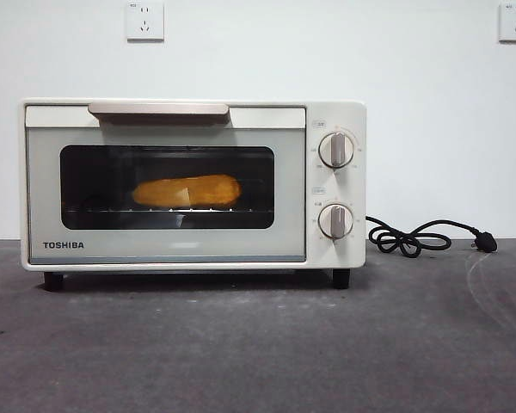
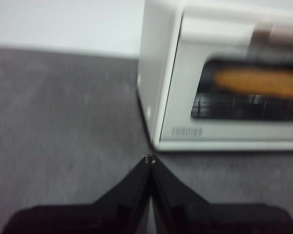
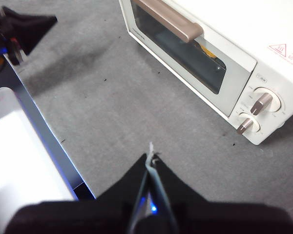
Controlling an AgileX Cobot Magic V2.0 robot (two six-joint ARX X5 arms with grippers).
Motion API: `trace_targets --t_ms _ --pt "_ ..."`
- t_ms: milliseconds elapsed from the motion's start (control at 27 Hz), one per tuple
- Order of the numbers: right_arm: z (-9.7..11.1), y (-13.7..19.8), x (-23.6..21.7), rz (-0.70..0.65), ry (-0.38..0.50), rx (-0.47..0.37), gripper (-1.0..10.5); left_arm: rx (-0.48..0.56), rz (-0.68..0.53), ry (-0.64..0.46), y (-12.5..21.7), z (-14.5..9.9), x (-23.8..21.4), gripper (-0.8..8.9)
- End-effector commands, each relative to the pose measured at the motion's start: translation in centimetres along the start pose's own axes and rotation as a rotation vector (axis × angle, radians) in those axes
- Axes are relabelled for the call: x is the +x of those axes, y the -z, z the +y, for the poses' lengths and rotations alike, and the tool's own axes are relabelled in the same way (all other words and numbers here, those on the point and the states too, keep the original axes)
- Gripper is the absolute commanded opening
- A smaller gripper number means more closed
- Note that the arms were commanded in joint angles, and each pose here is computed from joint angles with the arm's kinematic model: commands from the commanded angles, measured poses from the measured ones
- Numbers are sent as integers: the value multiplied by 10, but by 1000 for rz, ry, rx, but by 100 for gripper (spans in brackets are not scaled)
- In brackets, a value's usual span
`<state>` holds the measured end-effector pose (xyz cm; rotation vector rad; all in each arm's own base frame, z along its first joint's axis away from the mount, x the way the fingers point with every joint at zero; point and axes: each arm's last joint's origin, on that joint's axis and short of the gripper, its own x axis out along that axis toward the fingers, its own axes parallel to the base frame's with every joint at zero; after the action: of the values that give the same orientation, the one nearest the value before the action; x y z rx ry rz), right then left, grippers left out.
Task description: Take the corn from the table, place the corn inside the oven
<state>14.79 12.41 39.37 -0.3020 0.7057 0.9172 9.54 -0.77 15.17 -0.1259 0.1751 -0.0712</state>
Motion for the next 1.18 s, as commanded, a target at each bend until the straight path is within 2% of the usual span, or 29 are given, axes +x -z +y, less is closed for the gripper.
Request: trace_targets --t_ms 37,1072,1183 --pt "0 -1 1 -2 -3 -6 2 15 -2 -6 2 1 1 -4" --pt "0 -1 1 -2 -1 -6 2 13 7 -7 2 1 2 -4" --pt "-2 0 0 2 26 -46 2 13 7 -7 2 1 2 -3"
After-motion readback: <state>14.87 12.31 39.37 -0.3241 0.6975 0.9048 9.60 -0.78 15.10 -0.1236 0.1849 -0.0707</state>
